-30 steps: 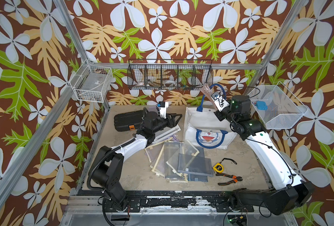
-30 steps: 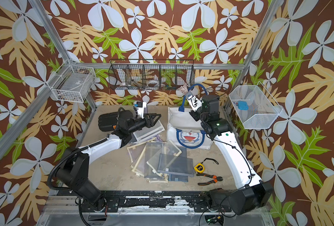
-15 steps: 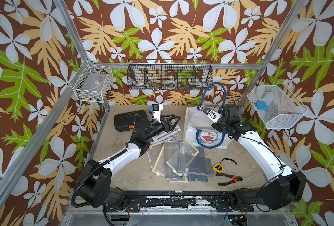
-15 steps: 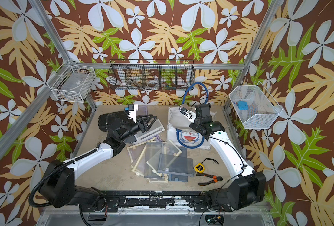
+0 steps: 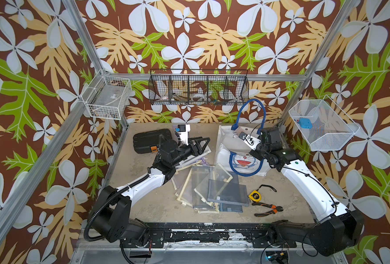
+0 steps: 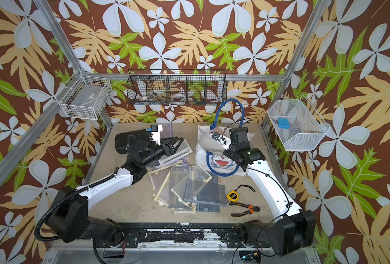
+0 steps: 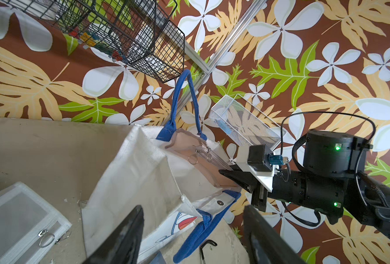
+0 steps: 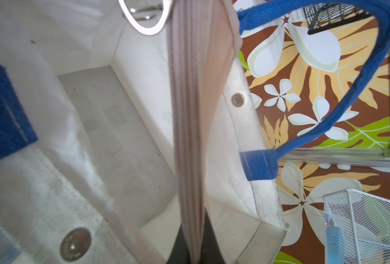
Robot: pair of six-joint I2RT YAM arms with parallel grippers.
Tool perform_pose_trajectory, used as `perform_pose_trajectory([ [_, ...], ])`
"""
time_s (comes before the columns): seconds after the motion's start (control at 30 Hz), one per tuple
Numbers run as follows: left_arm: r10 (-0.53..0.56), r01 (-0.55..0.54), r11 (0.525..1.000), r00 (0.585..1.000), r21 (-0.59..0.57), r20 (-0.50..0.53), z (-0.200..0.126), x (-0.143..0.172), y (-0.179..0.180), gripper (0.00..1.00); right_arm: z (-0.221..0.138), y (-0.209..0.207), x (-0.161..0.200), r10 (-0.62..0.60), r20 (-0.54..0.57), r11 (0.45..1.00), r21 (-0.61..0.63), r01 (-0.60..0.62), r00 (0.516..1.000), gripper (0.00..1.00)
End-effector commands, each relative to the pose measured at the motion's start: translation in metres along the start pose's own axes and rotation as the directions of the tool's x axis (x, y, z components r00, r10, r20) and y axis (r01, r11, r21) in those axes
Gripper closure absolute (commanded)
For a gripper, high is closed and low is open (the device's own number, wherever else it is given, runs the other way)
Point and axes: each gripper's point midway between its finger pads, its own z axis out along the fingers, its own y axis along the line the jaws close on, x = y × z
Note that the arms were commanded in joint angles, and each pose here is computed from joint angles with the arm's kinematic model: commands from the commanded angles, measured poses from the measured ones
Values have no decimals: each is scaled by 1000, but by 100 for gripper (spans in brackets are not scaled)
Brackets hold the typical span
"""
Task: Put the pencil pouch into the canvas bag
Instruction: Place the pencil case in the canvas bag.
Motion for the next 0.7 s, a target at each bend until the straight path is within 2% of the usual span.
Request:
perform_pose_trajectory([
  [0.0, -6, 6, 1000, 1000, 15, -3, 2, 0, -3, 30, -1, 13, -10, -23, 46, 998, -50, 25, 999, 89],
  [0.17, -6, 6, 1000, 1000, 7, -3, 0, 2, -1, 30, -10, 15, -3, -37, 36, 999, -20, 37, 999, 86],
  [0.23, -10, 10, 1000, 1000, 12, -5, 0, 2, -2, 30, -14, 17, -3, -28, 54, 999, -22, 29, 998, 80],
  [0.33, -16, 16, 1000, 1000, 18, -9, 0, 4, -3, 30, -11, 21, 3, -25, 42, 1000, -8, 25, 999, 64],
  [0.5, -16, 16, 1000, 1000, 17, -11, -6, 8, -3, 30, -8, 7, -3, 15, 26, 1000, 26, -16, 1000, 56],
  [0.67, 1, 0, 999, 1000, 37, -9, -12, 5, -12, 29, 5, -16, -8, 82, -30, 993, 86, -80, 996, 40],
])
